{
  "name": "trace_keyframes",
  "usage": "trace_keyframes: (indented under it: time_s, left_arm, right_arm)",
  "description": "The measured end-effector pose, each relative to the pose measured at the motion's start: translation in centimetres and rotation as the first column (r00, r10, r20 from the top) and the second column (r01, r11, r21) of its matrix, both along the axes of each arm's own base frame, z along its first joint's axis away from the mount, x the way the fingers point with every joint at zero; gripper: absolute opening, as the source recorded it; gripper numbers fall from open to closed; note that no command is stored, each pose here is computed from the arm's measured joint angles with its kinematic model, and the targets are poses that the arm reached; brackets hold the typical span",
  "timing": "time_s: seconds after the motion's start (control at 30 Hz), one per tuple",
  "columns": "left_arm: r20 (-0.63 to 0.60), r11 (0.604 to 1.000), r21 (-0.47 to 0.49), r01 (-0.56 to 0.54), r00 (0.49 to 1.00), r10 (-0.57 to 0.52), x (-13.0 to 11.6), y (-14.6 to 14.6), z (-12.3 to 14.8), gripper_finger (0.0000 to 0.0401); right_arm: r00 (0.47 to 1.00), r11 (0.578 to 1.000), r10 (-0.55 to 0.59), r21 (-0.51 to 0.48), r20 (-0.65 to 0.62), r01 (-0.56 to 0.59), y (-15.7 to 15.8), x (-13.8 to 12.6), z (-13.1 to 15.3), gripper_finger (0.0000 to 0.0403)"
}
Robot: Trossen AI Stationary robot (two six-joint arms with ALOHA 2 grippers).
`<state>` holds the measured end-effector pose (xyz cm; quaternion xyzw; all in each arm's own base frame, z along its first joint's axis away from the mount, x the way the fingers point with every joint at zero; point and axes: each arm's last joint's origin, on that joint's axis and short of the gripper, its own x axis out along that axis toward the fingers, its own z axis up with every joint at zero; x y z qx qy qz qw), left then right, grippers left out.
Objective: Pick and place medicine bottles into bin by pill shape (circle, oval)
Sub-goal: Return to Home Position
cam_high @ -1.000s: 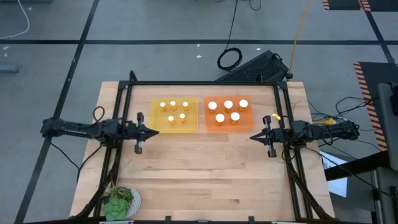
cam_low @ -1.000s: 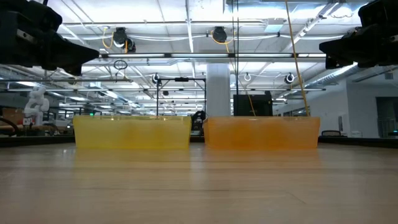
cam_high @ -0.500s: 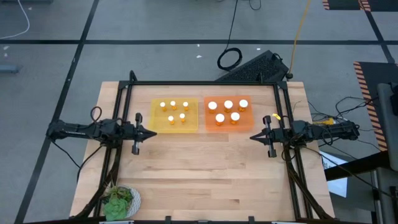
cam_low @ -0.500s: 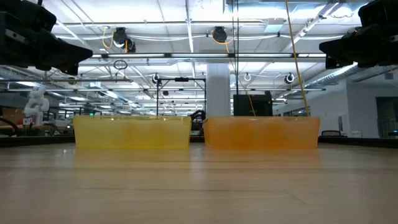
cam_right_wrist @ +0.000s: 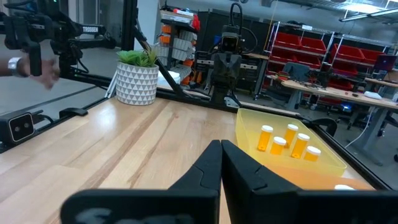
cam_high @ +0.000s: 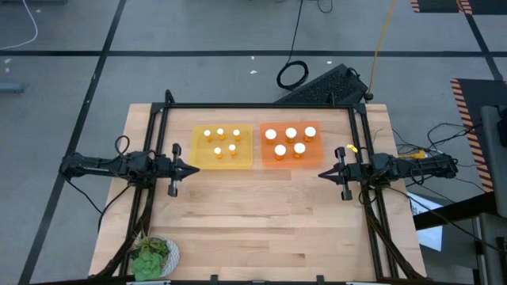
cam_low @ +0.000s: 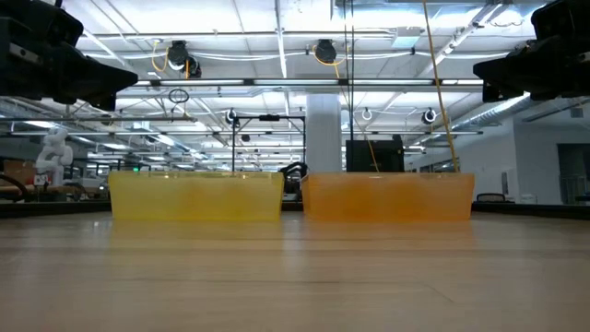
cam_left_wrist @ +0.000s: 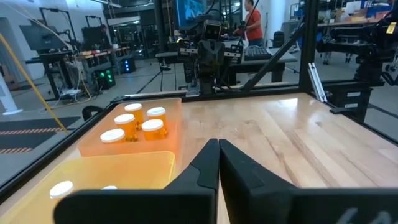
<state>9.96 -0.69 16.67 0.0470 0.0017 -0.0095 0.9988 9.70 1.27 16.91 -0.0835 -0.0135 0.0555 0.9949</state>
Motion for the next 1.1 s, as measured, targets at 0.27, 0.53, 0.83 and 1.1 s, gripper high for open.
trace_keyframes:
  time_s: [0.27,0.53,0.83,1.1]
  left_arm:
    - [0.001,1.0,-0.002,-0.001,1.0,0.001,0.0,0.0,0.0,0.0036]
    - [0.001,1.0,-0.002,-0.001,1.0,0.001,0.0,0.0,0.0,0.0036]
    - [0.001,1.0,-0.002,-0.001,1.0,0.001,0.0,0.0,-0.01,0.0035]
    - [0.001,1.0,-0.002,-0.002,1.0,0.002,0.0,0.0,-0.01,0.0035]
  right_arm:
    - [1.0,1.0,0.0,0.0,0.0,0.0,0.0,0.0,0.0,0.0]
    - [1.0,1.0,0.0,0.0,0.0,0.0,0.0,0.0,0.0,0.0]
    - [1.0,1.0,0.0,0.0,0.0,0.0,0.0,0.0,0.0,0.0]
    - [1.0,1.0,0.0,0.0,0.0,0.0,0.0,0.0,-0.01,0.0]
